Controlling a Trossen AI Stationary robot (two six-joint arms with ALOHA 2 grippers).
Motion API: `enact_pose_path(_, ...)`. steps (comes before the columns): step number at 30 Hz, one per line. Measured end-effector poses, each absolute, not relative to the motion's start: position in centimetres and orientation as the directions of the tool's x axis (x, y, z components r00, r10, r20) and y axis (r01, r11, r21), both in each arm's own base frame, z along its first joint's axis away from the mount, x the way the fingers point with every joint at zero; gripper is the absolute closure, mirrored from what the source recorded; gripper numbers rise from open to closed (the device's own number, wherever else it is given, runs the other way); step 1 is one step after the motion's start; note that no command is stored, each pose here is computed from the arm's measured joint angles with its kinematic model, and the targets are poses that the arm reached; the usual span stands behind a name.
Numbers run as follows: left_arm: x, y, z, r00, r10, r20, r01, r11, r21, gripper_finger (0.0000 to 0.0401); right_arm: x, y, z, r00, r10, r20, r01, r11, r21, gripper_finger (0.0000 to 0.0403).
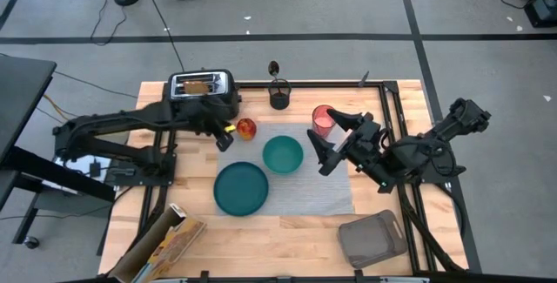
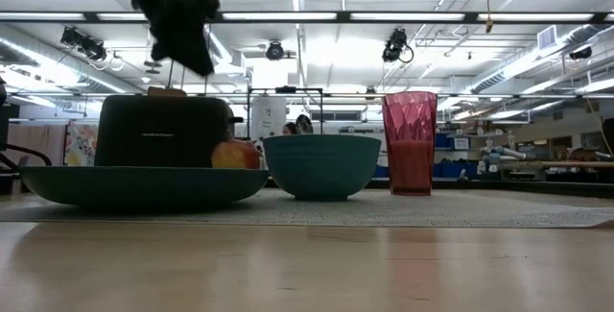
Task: Arrange a breakfast setting
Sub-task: Put the black spoon on the gray tablemat to the right of the green bowl
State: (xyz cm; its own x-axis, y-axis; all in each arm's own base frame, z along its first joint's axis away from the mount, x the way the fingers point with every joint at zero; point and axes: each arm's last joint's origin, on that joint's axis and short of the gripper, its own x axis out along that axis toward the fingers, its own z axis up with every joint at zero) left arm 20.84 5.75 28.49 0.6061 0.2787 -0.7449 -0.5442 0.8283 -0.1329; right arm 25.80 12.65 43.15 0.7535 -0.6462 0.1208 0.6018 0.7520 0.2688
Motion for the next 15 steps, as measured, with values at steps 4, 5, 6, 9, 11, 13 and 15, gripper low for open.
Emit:
enact_pose_path(4, 19.6, 5.0, 32.2, 0.665, 0.273, -0.695, -0.565, 0.793, -0.228, 0.0254, 25.8, 11.9, 44.1, 0.750, -0.655, 0.094, 0.627, 0.749, 0.214, 0.0005)
enact_pose_path(5, 19.5, 5.1, 33.4, 0.688, 0.282, -0.668, -0.567, 0.784, -0.252, 0.0244, 25.9, 11.7, 44.3, 0.748, -0.657, 0.091, 0.631, 0.747, 0.208, 0.0005)
enact_pose_path(6, 19.3, 5.3, 34.7, 0.708, 0.298, -0.640, -0.574, 0.772, -0.274, 0.0235, 26.0, 11.3, 44.6, 0.747, -0.659, 0.087, 0.636, 0.746, 0.197, 0.0005)
enact_pose_path(9, 18.7, 5.8, 38.1, 0.755, 0.349, -0.555, -0.576, 0.758, -0.306, 0.0219, 26.5, 9.9, 45.1, 0.772, -0.633, 0.058, 0.617, 0.768, 0.169, 0.0005)
enact_pose_path(11, 18.4, 5.9, 40.0, 0.785, 0.368, -0.499, -0.563, 0.761, -0.324, 0.0217, 27.0, 8.2, 45.0, 0.800, -0.600, -0.007, 0.592, 0.787, 0.171, 0.0008)
enact_pose_path(13, 17.9, 5.9, 41.6, 0.809, 0.375, -0.453, -0.542, 0.774, -0.326, 0.0216, 27.6, 6.2, 44.6, 0.804, -0.586, -0.102, 0.594, 0.785, 0.174, 0.0011)
enact_pose_path(15, 17.2, 5.6, 43.1, 0.835, 0.369, -0.409, -0.510, 0.798, -0.321, 0.0216, 28.1, 4.2, 44.2, 0.800, -0.571, -0.185, 0.598, 0.786, 0.159, 0.0016)
